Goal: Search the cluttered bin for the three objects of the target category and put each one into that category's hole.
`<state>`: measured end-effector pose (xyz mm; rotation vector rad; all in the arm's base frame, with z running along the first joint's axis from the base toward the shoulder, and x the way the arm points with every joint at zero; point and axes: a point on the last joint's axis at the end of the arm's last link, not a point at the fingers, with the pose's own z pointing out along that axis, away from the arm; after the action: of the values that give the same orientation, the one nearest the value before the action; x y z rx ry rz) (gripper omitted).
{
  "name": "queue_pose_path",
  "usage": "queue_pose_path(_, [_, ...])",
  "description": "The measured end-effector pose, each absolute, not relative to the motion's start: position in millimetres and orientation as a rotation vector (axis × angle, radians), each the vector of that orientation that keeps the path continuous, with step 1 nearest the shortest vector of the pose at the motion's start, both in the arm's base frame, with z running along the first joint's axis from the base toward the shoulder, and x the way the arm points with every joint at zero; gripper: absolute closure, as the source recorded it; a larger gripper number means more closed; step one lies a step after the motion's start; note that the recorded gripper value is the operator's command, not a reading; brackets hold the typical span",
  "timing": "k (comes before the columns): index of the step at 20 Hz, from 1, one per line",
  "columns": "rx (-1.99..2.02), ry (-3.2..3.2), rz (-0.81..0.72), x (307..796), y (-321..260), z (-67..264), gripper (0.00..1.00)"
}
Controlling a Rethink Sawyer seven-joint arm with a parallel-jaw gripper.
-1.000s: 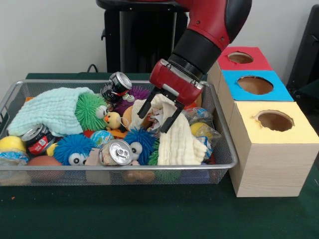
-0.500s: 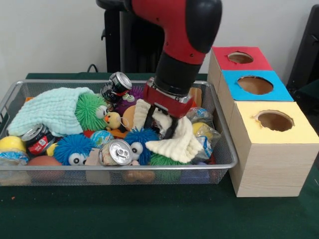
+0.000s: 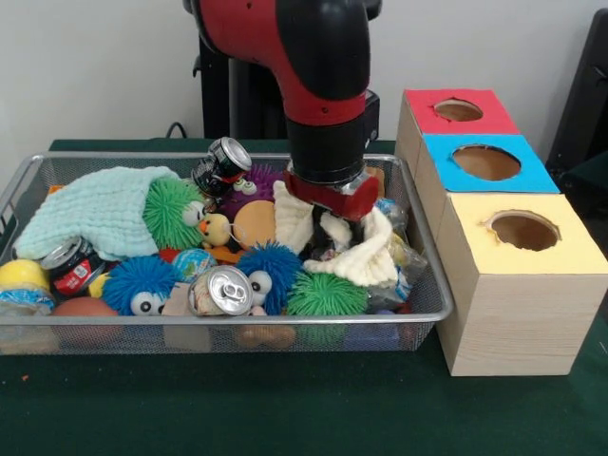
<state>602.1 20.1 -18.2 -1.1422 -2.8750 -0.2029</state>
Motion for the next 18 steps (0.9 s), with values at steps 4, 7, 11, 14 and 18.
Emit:
queue_pose_path(4, [-1.124, -2.823, -0.312, 603.0, 34.9, -5.1, 0.0])
queue_pose_path(7, [-1.066, -2.808, -0.352, 602.5, 52.8, 7.6, 0.0])
queue_pose_path(11, [-0.89, -2.843, -0.348, 599.0, 97.0, 34.7, 0.0])
queue_pose_path(14, [-0.82, -2.908, -0.295, 599.3, 109.3, 48.1, 0.0])
queue_pose_path(18, [-0.754, -2.972, -0.224, 597.0, 116.9, 56.5, 0.0])
